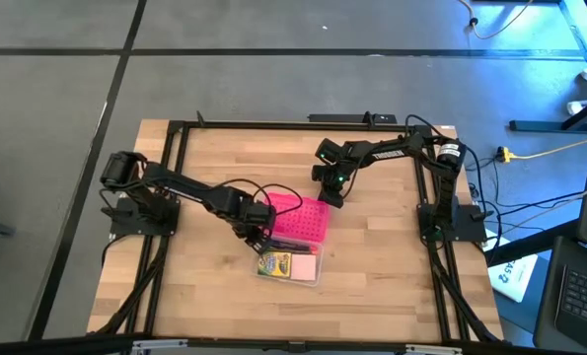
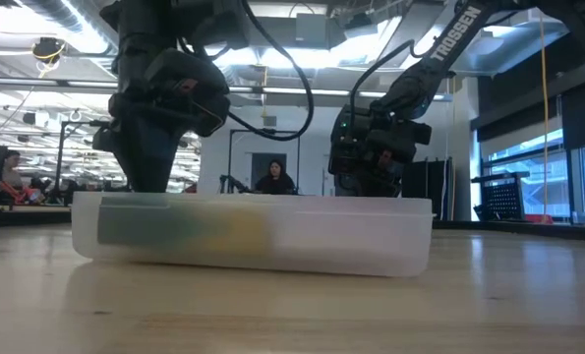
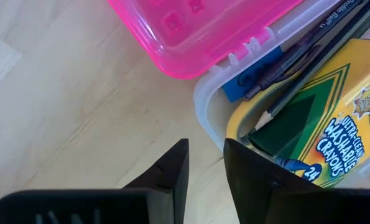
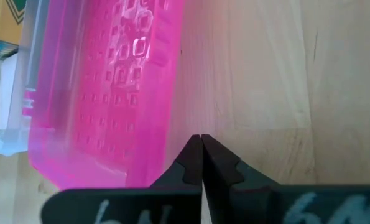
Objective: Pack school essentials
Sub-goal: Close the cover of the school supply organizer
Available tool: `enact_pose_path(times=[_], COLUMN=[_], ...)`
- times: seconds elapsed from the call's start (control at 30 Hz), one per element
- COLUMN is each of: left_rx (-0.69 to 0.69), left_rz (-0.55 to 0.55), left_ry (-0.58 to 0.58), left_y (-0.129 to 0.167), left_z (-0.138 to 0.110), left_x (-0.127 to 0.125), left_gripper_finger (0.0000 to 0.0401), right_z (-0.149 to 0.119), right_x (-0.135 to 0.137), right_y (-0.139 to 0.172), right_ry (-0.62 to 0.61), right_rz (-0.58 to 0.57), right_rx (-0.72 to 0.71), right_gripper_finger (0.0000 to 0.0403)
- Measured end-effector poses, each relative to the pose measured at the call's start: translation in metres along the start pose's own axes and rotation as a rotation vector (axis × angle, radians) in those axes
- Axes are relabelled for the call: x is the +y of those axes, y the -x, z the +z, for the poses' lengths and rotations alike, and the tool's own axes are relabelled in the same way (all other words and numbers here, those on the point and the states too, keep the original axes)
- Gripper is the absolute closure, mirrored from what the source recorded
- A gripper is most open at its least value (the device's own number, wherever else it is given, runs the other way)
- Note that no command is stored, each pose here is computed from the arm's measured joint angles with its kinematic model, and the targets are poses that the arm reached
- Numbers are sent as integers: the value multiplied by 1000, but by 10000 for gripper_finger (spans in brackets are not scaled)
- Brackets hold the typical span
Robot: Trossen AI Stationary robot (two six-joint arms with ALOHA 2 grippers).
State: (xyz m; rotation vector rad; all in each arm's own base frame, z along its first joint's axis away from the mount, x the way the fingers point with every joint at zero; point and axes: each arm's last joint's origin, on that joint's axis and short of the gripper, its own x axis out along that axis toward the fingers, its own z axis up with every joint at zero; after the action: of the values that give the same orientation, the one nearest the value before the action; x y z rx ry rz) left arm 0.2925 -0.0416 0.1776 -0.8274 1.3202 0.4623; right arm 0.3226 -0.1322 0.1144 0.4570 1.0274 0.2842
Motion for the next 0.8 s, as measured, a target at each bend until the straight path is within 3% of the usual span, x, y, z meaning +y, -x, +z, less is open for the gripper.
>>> enact_pose_path(times=[0.37, 0.8], left_rx=[-30, -48], left_rz=[-44, -1], left_ry=[-10, -7], left_y=[3, 0], left_z=[1, 1], left_x=[-4, -3], left_gripper_finger=[307, 307], right_z=[0, 0], right_x=[0, 0], right_y=[0, 0], right_ry=[6, 6], right_rz=[0, 0], right_rx=[-3, -2], right_gripper_finger=[402, 402])
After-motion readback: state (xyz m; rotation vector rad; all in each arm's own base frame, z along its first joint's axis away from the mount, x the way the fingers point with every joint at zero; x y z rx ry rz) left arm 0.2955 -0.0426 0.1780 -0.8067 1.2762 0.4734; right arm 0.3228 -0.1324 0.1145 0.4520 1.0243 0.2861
